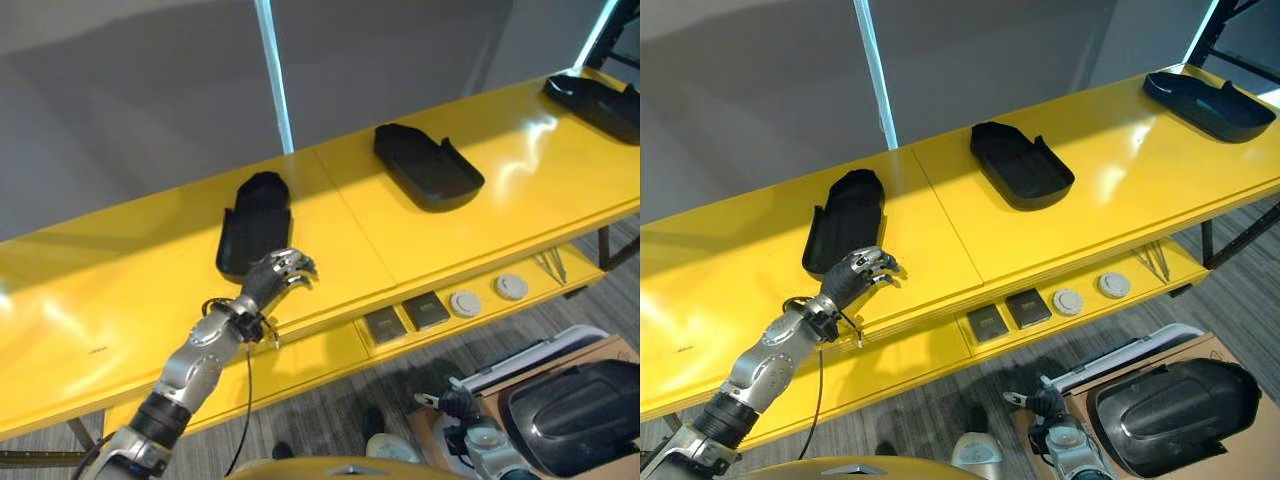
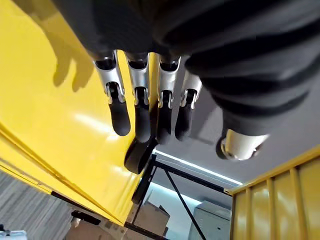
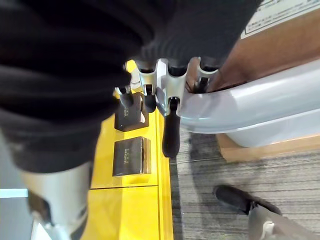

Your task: Move parts from the plastic box to the shelf.

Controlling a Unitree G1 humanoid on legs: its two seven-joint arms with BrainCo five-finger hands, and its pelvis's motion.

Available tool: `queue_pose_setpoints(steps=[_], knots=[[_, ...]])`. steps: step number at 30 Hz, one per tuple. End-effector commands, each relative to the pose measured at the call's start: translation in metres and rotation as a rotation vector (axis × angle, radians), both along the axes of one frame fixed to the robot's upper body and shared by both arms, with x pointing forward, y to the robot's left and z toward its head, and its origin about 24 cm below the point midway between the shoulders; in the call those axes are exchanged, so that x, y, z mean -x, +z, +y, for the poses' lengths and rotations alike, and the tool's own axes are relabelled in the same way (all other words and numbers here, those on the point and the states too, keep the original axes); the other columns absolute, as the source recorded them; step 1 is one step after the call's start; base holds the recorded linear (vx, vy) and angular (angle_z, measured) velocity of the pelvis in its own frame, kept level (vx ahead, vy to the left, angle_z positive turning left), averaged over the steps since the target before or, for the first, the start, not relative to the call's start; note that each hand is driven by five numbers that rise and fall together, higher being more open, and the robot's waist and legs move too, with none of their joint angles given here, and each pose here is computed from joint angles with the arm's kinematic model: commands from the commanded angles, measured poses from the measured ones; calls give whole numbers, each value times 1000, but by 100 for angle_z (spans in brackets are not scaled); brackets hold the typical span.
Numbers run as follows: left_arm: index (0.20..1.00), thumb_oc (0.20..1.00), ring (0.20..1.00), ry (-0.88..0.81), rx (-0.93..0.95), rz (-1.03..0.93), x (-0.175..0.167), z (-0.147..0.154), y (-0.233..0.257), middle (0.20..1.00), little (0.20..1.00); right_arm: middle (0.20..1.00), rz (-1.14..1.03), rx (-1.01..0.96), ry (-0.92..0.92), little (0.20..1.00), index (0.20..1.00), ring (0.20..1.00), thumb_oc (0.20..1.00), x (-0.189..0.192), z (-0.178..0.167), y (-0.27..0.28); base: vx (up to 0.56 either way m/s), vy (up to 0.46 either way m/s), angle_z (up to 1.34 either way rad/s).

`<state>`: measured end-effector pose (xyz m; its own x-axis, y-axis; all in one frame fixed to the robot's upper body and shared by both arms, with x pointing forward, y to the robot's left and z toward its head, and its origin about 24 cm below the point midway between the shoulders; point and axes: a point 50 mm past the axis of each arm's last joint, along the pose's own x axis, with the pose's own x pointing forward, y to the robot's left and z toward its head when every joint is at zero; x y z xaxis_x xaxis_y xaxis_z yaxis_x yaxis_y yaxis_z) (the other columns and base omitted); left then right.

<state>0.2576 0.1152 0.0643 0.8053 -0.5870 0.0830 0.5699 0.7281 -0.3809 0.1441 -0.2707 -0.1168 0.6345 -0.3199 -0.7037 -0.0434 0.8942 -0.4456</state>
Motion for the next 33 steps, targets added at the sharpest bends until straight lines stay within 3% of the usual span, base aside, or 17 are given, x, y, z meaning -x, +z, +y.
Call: queue_pose_setpoints(steps=[1,7,12,16,20,23,29,33], knots=[[1000,1000,1000,-57,29,-125,-1,12,24,1000,1000,1000,150,-23,-30,1000,1000,1000,1000,39,8,-20,-37,3,10],[1000,1000,1000,-288,191,-188,17,10,46,1000,1000,1000,154,-14,-56,1000,1000,1000,1000,37,6,-20,-43,18,10],[1000,1000,1000,-330,296,-213,25,15,54,1000,1000,1000,154,19,-93,1000,1000,1000,1000,32,-5,-16,-73,128,-7],[1000,1000,1000,-492,367,-230,30,14,61,1000,1000,1000,118,-4,-256,1000,1000,1000,1000,37,-19,-15,-104,260,-77],[1000,1000,1000,-574,296,-270,29,7,67,1000,1000,1000,68,-23,-401,1000,1000,1000,1000,43,-30,-12,-84,249,-57],[1000,1000,1000,-676,380,-259,31,0,73,1000,1000,1000,48,-16,-478,1000,1000,1000,1000,59,-34,-12,-171,326,-55],[1000,1000,1000,-776,97,-368,33,-9,63,1000,1000,1000,86,-19,-468,1000,1000,1000,1000,72,-35,-17,-180,103,-103],[1000,1000,1000,-802,7,-294,34,-27,56,1000,1000,1000,74,-44,-447,1000,1000,1000,1000,68,-28,-20,-158,-26,-61]])
